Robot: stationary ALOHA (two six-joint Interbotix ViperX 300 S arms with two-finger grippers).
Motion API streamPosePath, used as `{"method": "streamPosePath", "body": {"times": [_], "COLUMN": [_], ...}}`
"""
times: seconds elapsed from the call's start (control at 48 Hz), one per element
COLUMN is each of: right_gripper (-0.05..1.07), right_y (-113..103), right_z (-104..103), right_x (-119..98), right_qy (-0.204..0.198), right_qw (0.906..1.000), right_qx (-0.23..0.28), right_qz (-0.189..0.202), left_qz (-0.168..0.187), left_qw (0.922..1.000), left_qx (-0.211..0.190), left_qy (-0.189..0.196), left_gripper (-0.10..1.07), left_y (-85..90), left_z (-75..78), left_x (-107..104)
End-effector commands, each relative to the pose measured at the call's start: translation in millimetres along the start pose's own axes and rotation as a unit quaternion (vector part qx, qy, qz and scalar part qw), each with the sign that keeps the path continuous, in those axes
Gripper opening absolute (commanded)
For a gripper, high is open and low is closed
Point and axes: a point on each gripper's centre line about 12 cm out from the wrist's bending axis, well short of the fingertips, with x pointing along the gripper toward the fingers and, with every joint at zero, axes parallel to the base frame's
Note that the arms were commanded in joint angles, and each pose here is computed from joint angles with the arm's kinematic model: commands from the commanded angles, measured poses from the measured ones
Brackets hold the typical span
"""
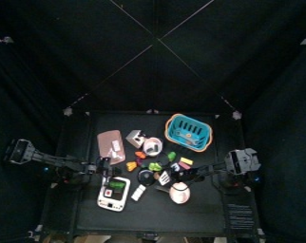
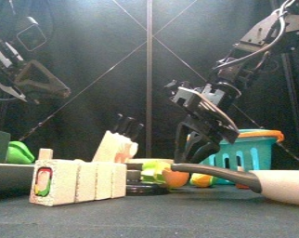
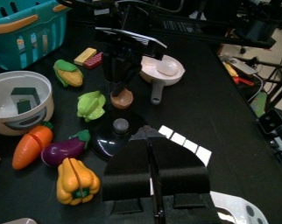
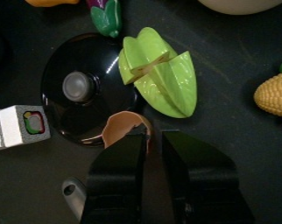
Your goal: Grab eggshell
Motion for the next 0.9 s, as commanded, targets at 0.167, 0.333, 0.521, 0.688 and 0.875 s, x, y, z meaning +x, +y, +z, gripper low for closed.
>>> {"method": "streamPosePath", "body": {"times": [0.167, 0.333, 0.521, 0.688, 0.875], "right_gripper": [0.57, 0.57, 0.54, 0.47, 0.45], "right_y": [3.1, 1.9, 1.9, 1.3, 1.7], "right_z": [7.5, 6.5, 6.5, 6.9, 6.5], "right_x": [-10.9, -10.8, -10.8, -10.6, -10.8], "right_qy": [-0.011, -0.011, -0.011, -0.011, -0.011], "right_qw": [0.9999, 0.9999, 0.9999, 0.9999, 0.9999], "right_qx": [0.003, 0.003, 0.002, 0.005, 0.004], "right_qz": [0.013, 0.009, 0.009, 0.008, 0.008], "left_qz": [-0.001, -0.001, -0.001, -0.001, -0.001], "left_qw": [1.0000, 1.0000, 1.0000, 1.0000, 1.0000], "left_qx": [0.000, -0.001, -0.001, -0.001, -0.001], "left_qy": [-0.007, -0.005, -0.005, -0.006, -0.007], "left_gripper": [0.12, 0.12, 0.12, 0.12, 0.12], "left_y": [-1.0, -0.9, -0.9, -1.0, -1.0], "left_z": [4.2, 3.7, 3.7, 4.0, 4.2], "left_x": [1.8, 1.9, 1.9, 1.8, 1.8]}}
